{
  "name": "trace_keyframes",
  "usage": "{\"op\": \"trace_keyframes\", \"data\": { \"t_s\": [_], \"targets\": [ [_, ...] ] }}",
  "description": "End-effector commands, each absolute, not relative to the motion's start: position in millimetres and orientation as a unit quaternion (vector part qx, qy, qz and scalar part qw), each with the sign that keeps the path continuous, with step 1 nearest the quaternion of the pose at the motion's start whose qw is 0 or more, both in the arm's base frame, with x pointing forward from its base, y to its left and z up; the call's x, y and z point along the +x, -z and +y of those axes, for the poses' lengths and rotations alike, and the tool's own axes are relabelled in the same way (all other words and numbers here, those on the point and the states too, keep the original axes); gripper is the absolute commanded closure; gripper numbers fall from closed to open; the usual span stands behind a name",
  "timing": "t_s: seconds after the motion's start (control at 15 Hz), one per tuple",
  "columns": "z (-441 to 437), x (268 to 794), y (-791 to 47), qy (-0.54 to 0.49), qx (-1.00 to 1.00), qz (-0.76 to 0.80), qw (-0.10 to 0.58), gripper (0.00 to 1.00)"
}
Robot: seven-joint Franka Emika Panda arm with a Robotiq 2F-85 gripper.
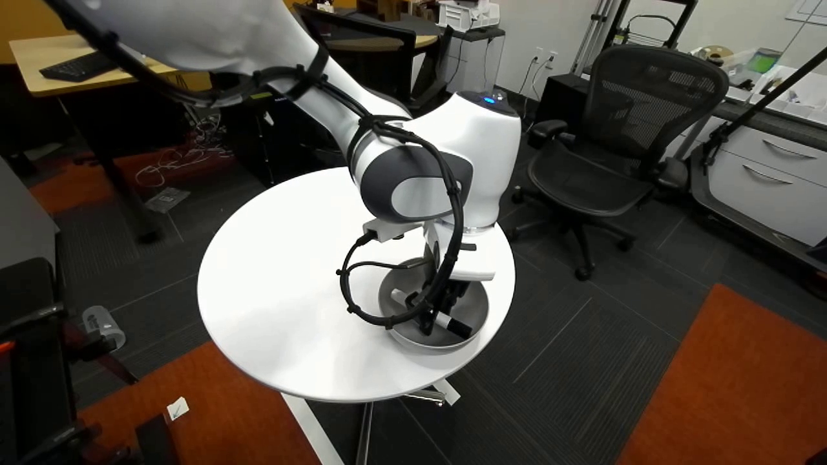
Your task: Take the pen out of the bowl and put it on the table
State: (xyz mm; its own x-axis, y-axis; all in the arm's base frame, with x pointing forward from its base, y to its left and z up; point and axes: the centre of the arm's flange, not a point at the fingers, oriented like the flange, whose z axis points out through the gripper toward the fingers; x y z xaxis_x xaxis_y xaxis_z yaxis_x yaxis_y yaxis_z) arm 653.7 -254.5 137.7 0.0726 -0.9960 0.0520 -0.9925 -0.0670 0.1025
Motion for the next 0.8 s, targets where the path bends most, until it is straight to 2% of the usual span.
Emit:
{"op": "trace_keyframes", "data": {
  "t_s": [0.0,0.13,0.27,0.73],
  "targets": [
    [-255,659,-143,0.012,0.708,-0.704,0.052,0.88],
    [-255,650,-154,0.007,0.697,-0.715,0.054,1.0],
    [-259,640,-171,-0.002,0.687,-0.725,0.054,0.95],
    [-264,596,-258,-0.048,0.687,-0.724,0.03,0.95]
  ]
}}
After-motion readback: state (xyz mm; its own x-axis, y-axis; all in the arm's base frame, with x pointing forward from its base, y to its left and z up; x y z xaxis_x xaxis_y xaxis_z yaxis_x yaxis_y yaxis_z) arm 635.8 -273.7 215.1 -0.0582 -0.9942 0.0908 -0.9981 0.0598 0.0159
